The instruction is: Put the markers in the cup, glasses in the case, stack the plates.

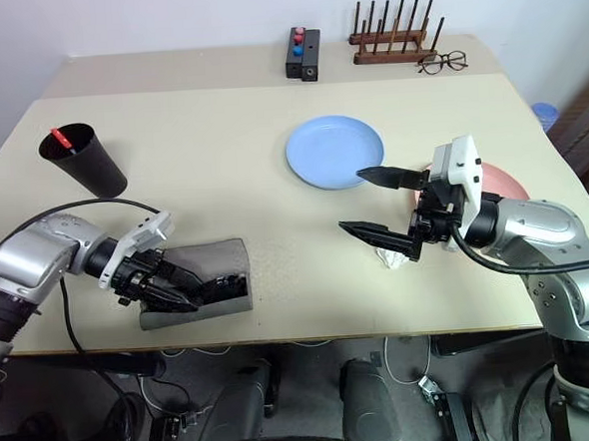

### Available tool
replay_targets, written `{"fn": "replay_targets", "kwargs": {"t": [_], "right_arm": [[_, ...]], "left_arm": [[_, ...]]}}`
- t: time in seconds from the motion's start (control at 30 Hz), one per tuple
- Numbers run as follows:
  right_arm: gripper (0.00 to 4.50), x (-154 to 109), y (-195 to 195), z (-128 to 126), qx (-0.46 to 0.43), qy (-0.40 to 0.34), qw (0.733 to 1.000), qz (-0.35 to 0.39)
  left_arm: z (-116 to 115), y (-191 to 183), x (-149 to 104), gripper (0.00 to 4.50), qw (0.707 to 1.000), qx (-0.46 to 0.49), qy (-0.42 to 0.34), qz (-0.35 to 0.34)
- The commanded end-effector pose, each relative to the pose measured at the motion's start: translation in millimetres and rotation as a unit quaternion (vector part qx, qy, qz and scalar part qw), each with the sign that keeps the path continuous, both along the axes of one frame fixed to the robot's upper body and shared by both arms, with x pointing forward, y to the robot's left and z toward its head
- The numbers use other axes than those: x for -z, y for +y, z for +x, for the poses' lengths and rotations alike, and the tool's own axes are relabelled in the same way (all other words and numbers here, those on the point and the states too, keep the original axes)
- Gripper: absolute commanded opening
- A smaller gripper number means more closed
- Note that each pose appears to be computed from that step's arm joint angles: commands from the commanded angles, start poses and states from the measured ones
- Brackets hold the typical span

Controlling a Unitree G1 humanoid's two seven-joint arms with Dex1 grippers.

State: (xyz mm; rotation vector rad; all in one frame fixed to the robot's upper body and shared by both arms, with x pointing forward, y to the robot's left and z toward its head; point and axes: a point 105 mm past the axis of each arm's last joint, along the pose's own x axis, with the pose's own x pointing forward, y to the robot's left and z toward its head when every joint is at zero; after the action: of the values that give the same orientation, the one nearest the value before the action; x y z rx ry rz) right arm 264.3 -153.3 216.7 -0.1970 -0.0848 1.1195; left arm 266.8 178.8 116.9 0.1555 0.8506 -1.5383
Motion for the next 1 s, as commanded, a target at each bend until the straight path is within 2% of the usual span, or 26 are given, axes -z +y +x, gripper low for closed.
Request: {"fn": "replay_targets", "kwargs": {"t": [0.03,0.27,0.5,0.67,0.8,0.83,1.0], "right_arm": [[4.24,-12,-5,0,0.006,-0.025,1.000,0.000],[4.24,-12,-6,0,0.005,-0.024,1.000,0.004],[4.24,-11,-5,1,0.005,-0.026,1.000,0.004],[4.24,-6,1,-8,-0.025,-0.013,1.000,-0.002],[4.24,-11,8,-12,-0.045,-0.016,0.999,0.018],[4.24,-14,9,-13,-0.049,-0.018,0.998,0.028],[4.24,-16,11,-10,-0.050,-0.016,0.998,0.043]], "left_arm": [[2,2,-9,4.42,1.000,0.002,-0.012,0.001],[-3,-3,-17,4.48,1.000,0.014,-0.009,-0.006],[4,-3,-33,4.48,0.998,0.021,-0.056,0.001],[16,-3,-66,4.48,0.996,-0.003,-0.089,-0.024],[36,5,-93,4.48,0.990,-0.058,-0.112,-0.055],[48,10,-97,4.48,0.985,-0.080,-0.142,-0.059],[85,21,-97,4.48,0.960,-0.138,-0.241,-0.046]]}}
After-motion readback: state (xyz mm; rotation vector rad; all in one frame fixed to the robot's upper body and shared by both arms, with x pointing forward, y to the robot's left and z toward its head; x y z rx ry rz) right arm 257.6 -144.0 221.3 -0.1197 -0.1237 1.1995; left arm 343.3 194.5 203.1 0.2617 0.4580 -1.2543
